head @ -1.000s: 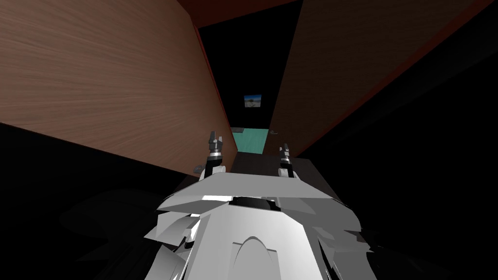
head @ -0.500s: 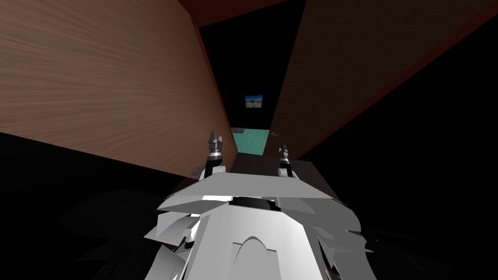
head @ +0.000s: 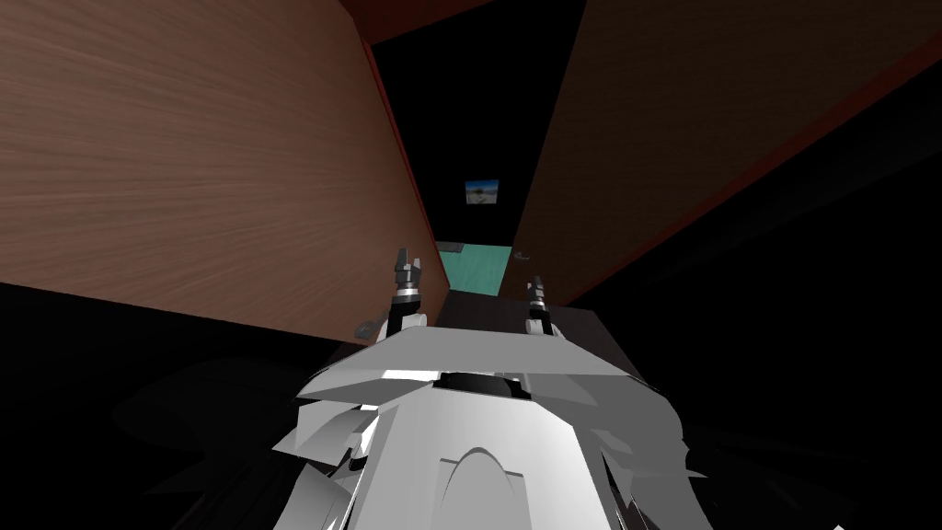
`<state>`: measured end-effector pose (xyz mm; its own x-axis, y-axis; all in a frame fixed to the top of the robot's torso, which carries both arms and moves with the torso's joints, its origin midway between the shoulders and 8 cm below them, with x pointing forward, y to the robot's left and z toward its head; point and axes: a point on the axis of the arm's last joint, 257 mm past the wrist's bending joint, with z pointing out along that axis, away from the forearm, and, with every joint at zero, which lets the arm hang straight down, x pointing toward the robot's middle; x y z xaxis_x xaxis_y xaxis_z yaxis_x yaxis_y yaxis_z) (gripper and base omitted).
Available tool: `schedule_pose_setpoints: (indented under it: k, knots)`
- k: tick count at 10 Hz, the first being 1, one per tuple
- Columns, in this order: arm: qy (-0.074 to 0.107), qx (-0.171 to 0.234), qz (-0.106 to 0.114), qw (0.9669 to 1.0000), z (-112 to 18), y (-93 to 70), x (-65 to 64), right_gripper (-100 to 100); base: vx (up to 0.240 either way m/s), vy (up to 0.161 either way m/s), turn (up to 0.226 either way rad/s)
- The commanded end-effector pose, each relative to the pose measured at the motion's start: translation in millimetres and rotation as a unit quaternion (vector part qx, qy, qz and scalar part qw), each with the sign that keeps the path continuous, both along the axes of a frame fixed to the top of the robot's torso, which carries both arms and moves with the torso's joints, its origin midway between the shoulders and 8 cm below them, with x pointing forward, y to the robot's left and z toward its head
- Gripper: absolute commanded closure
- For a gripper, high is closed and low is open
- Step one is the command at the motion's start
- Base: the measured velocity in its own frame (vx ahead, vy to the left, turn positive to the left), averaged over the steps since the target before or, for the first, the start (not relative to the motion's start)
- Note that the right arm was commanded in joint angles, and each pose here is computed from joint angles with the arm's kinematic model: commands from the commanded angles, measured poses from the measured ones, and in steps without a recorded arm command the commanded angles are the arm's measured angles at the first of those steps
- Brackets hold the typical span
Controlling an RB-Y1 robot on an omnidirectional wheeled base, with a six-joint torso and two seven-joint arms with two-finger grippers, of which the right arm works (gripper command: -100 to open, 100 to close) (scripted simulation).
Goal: Pull the door open
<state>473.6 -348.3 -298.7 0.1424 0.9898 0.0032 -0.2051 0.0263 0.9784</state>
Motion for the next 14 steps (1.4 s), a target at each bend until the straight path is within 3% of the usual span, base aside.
schedule_pose_setpoints:
  k: [1,9,14]
  knots:
    - [0.008,0.001,-0.001,1.0000,-8.2,-1.6,-0.4,-100,0.055,-0.023,0.016]
    - [0.054,0.007,-0.009,0.9985,-52.1,-13.7,2.8,-100,0.087,-0.038,0.039]
    - [0.076,0.010,-0.014,0.9969,-71.7,-19.4,2.0,-100,0.083,-0.025,0.033]
